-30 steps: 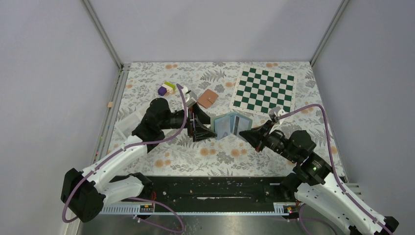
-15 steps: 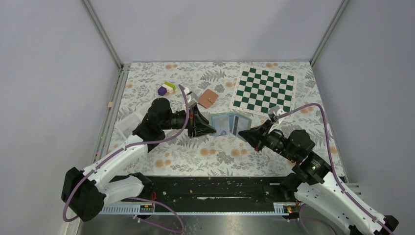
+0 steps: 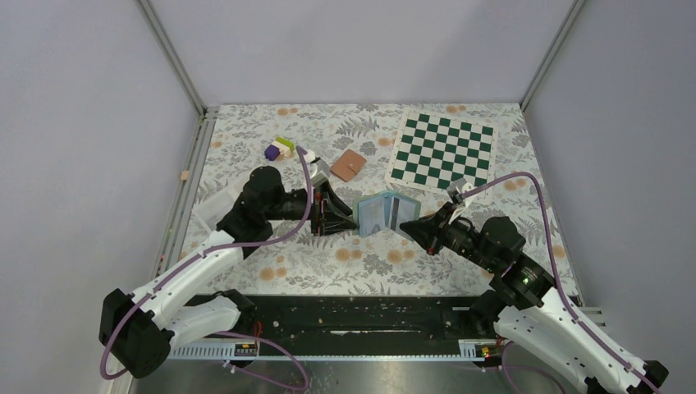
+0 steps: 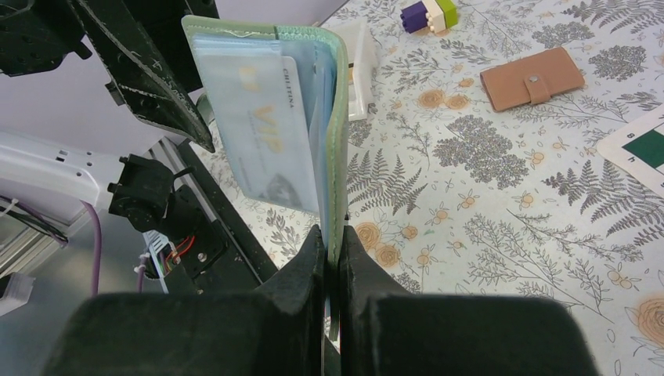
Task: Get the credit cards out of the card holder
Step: Remove the credit card from the card holder.
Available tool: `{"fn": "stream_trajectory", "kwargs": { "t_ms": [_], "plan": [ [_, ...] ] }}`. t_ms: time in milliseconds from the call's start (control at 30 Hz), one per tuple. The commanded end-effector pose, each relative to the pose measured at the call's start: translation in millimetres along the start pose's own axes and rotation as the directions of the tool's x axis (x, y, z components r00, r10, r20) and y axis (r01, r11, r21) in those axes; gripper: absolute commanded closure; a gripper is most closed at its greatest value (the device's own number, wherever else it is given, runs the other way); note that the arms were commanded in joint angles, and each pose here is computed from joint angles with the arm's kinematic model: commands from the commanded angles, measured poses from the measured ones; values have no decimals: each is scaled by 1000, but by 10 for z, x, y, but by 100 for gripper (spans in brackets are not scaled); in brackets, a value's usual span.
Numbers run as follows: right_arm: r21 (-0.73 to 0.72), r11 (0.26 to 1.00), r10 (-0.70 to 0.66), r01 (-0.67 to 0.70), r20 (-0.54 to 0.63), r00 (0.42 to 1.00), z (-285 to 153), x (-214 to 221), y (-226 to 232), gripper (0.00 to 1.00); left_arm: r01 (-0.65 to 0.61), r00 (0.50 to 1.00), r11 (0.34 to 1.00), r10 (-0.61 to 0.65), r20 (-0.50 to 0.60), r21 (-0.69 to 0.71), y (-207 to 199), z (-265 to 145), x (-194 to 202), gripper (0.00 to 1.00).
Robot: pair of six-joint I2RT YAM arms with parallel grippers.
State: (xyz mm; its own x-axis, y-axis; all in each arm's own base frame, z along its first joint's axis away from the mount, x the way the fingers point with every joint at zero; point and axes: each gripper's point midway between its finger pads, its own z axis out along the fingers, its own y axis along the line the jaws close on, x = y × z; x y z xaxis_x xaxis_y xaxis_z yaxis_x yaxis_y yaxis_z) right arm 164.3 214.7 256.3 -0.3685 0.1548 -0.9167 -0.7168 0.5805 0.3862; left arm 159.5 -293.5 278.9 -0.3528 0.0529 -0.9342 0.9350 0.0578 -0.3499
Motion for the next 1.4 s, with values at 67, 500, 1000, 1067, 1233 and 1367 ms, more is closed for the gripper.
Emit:
{"fn": "stream_trajectory", "kwargs": {
  "t_ms": [67,500,1000,1067,1233,1367],
  "plan": [
    [-43,999,7,-4,73,997,-40,-259,138,100,-41,999,998,40,23,42,-39,43,-141,69],
    [-57,998,9,-4,80,997,-37,-280,166,100,-21,1000,1000,21,4,12,43,64,-112,68],
    [-33,999,-1,1,19,1000,56,-106,71,100,54,998,994,-56,-14,-92,215,78,-134,59],
    [-28,1000,0,0,19,1000,59,-100,58,100,65,998,992,-67,-19,-104,237,78,-113,53],
    [-17,1000,1,0,21,1000,60,-94,37,100,86,995,990,-90,-31,-113,259,83,-79,51],
    [7,1000,-2,2,26,1000,59,-95,-9,100,106,992,986,-113,-48,-125,275,75,-30,47]
  ]
}}
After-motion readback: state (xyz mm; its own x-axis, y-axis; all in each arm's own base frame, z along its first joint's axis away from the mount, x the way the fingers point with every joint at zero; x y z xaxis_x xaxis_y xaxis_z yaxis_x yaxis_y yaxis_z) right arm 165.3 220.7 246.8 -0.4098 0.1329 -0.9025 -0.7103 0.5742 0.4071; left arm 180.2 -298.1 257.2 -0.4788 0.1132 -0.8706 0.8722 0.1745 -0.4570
